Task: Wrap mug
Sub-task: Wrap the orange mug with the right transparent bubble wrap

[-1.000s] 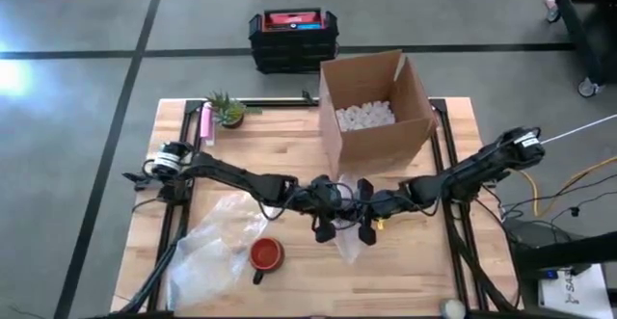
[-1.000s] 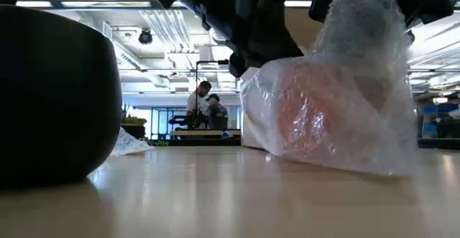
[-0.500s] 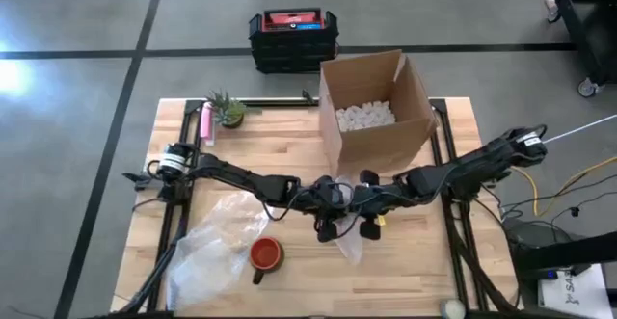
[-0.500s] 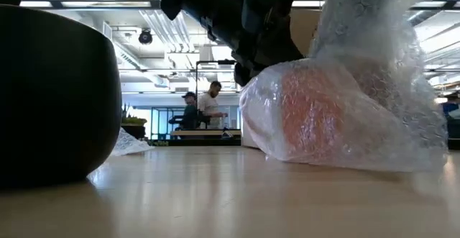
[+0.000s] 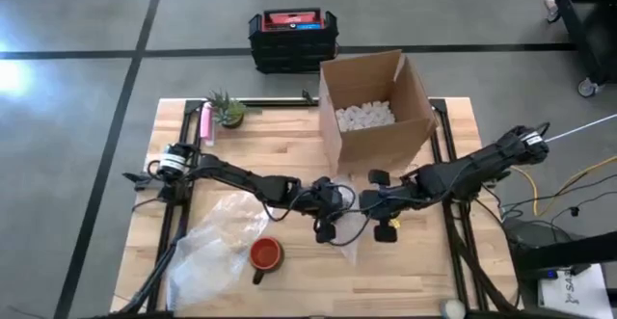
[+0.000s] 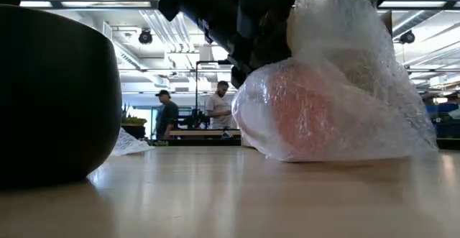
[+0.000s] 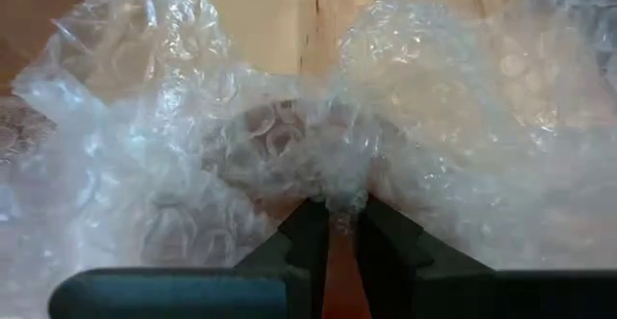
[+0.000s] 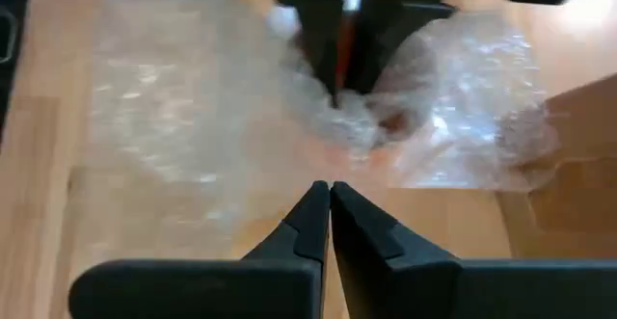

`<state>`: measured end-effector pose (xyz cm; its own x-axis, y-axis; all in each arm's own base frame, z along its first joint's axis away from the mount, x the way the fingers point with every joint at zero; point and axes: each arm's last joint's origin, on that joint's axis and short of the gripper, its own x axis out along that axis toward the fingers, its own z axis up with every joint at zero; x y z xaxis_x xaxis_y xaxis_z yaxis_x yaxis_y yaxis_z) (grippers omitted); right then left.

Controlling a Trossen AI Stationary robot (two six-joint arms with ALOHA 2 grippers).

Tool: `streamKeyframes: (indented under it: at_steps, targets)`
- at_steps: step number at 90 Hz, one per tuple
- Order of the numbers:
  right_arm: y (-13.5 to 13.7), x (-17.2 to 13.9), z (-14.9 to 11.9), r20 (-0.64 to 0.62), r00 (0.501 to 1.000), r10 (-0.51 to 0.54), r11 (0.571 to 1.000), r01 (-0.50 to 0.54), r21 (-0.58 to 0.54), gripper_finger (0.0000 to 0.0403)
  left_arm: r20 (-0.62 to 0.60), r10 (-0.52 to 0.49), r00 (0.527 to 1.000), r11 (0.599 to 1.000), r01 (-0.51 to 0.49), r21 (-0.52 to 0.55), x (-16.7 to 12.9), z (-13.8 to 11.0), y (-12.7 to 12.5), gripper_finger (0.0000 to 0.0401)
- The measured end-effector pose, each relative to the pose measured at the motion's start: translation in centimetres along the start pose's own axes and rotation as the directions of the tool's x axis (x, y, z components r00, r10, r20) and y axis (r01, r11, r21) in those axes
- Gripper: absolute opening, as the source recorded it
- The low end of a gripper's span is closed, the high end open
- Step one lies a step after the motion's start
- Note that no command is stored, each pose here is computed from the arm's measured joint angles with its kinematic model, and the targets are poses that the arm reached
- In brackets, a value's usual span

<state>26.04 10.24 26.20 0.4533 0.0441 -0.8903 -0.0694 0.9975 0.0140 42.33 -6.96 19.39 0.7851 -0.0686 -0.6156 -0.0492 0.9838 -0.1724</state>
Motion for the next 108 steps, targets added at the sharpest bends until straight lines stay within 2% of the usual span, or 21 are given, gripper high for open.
streamKeyframes:
  at_steps: [9, 17, 25, 30, 47, 64, 75, 84, 98, 108]
  targets:
    - [1.1, 0.6, -0.6, 0.02, 1.0, 0.024, 0.999, -0.024, -0.029, 0.0, 0.004, -0.001, 1.0, 1.0, 0.001, 0.0, 0.0, 0.0, 0.0, 0.0036]
    - [1.6, 1.6, -0.6, 0.109, 0.993, 0.048, 0.997, -0.042, -0.058, 0.0, 0.005, -0.001, 1.0, 1.0, 0.001, -0.001, 0.0, 0.1, 0.0, 0.0036]
    - [1.6, 2.9, -0.2, 0.235, 0.972, 0.029, 0.997, -0.012, -0.072, 0.0, 0.006, -0.001, 1.0, 1.0, 0.001, -0.001, 0.0, 0.1, 0.0, 0.0036]
    - [1.4, 3.7, 0.0, 0.272, 0.962, 0.018, 0.996, 0.005, -0.084, 0.0, 0.007, -0.001, 1.0, 1.0, 0.001, -0.008, 0.0, 0.1, 0.0, 0.0036]
    - [-0.6, 6.9, -0.1, 0.204, 0.978, -0.045, 0.997, 0.057, -0.051, 0.0, 0.006, -0.013, 1.0, 0.999, 0.013, -0.046, -0.2, 0.5, -0.1, 0.0036]
    - [-0.9, 8.6, -0.1, 0.157, 0.986, -0.054, 0.997, 0.061, -0.041, 0.0, -0.102, -0.006, 0.995, 0.999, 0.002, -0.045, -2.8, 2.2, -0.8, 0.0036]
    - [-1.0, 8.7, 0.0, 0.154, 0.986, -0.068, 0.996, 0.075, -0.041, 0.0, -0.106, -0.016, 0.994, 0.999, 0.013, -0.034, -5.0, 3.9, -1.9, 0.0036]
    - [-1.0, 8.5, 0.1, 0.156, 0.985, -0.07, 0.996, 0.077, -0.038, 0.0, -0.074, -0.032, 0.997, 0.999, 0.032, -0.011, -5.2, 4.3, -2.6, 0.0036]
    - [-1.2, 8.4, 0.0, 0.148, 0.986, -0.077, 0.996, 0.083, -0.038, 0.0, -0.066, -0.139, 0.988, 0.99, 0.139, 0.001, -5.3, 4.3, -4.0, 0.0036]
    - [-1.2, 8.4, -0.1, 0.144, 0.986, -0.078, 0.995, 0.085, -0.044, 0.0, -0.081, -0.158, 0.984, 0.987, 0.16, 0.015, -5.4, 3.8, -4.9, 0.0036]
